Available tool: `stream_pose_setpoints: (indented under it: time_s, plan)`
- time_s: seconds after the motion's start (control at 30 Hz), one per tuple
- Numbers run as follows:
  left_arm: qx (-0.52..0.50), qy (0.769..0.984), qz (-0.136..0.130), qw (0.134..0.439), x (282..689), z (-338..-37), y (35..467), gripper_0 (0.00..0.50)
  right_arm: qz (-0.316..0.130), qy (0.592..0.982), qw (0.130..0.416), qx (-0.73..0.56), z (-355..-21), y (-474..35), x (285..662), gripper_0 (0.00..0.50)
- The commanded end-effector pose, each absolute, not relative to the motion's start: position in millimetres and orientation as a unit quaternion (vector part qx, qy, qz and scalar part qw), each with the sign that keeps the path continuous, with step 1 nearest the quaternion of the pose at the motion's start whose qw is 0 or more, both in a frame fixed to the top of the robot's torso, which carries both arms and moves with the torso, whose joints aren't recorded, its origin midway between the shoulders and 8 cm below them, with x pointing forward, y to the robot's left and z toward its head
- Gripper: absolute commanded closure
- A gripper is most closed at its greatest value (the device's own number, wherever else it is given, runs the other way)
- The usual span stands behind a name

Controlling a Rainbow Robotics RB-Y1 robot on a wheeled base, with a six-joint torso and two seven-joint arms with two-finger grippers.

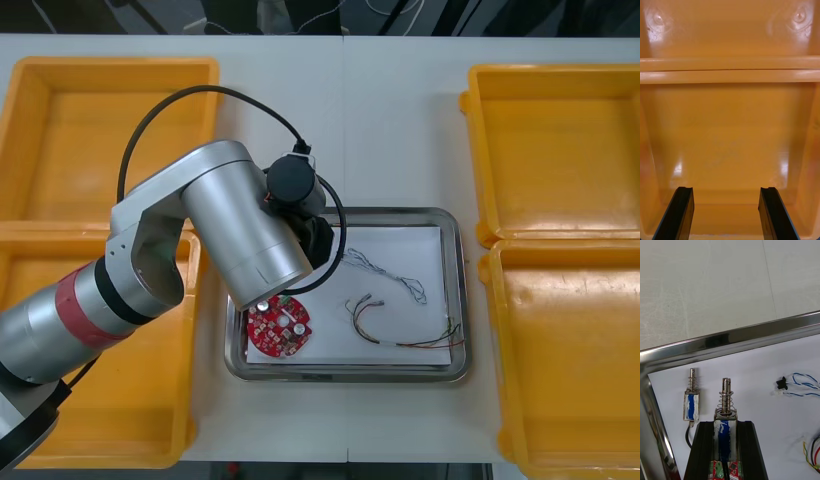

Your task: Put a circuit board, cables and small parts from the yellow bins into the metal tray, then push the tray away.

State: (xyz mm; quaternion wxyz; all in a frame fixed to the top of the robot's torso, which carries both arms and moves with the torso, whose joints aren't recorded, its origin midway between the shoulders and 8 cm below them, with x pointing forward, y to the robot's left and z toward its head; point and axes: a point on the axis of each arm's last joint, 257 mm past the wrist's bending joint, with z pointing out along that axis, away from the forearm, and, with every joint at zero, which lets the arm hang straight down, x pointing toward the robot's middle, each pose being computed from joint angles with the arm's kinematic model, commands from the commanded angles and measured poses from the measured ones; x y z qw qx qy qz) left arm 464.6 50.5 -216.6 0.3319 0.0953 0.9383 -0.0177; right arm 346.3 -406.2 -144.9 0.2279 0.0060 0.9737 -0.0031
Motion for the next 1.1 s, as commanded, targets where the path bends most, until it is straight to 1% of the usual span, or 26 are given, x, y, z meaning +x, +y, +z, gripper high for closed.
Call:
stream_pose_setpoints:
  time_s: [0.03, 0.27, 0.6, 1.0, 1.03, 1.07, 1.1]
  plan:
    - [0.072, 0.939, -0.037, 0.335, 466.7, -228.9, 36.7, 0.5, -0.023, 0.971, 0.233, 0.042, -134.4, -427.8, 343.9, 0.0]
    - [0.072, 0.939, -0.037, 0.334, 469.8, -238.4, 35.9, 0.5, -0.014, 0.972, 0.23, 0.049, -135.7, -424.7, 344.4, 0.0]
    - [0.076, 0.943, -0.033, 0.324, 467.2, -253.5, 37.8, 0.5, -0.007, 0.972, 0.227, 0.056, -137.5, -420.5, 344.8, 0.0]
    - [0.078, 0.944, -0.032, 0.318, 463.0, -261.5, 39.0, 0.496, 0.002, 0.973, 0.225, 0.056, -137.2, -415.8, 343.9, 0.0]
    - [0.078, 0.944, -0.031, 0.318, 462.7, -261.8, 39.4, 0.486, 0.002, 0.972, 0.226, 0.058, -136.8, -416.2, 343.9, 0.0]
    - [0.078, 0.944, -0.032, 0.318, 462.2, -261.9, 38.8, 0.389, 0.003, 0.973, 0.225, 0.057, -137.3, -415.5, 343.8, 0.0]
    - [0.076, 0.945, -0.031, 0.317, 462.0, -262.9, 39.5, 0.351, 0.003, 0.972, 0.226, 0.057, -136.9, -415.8, 343.9, 0.0]
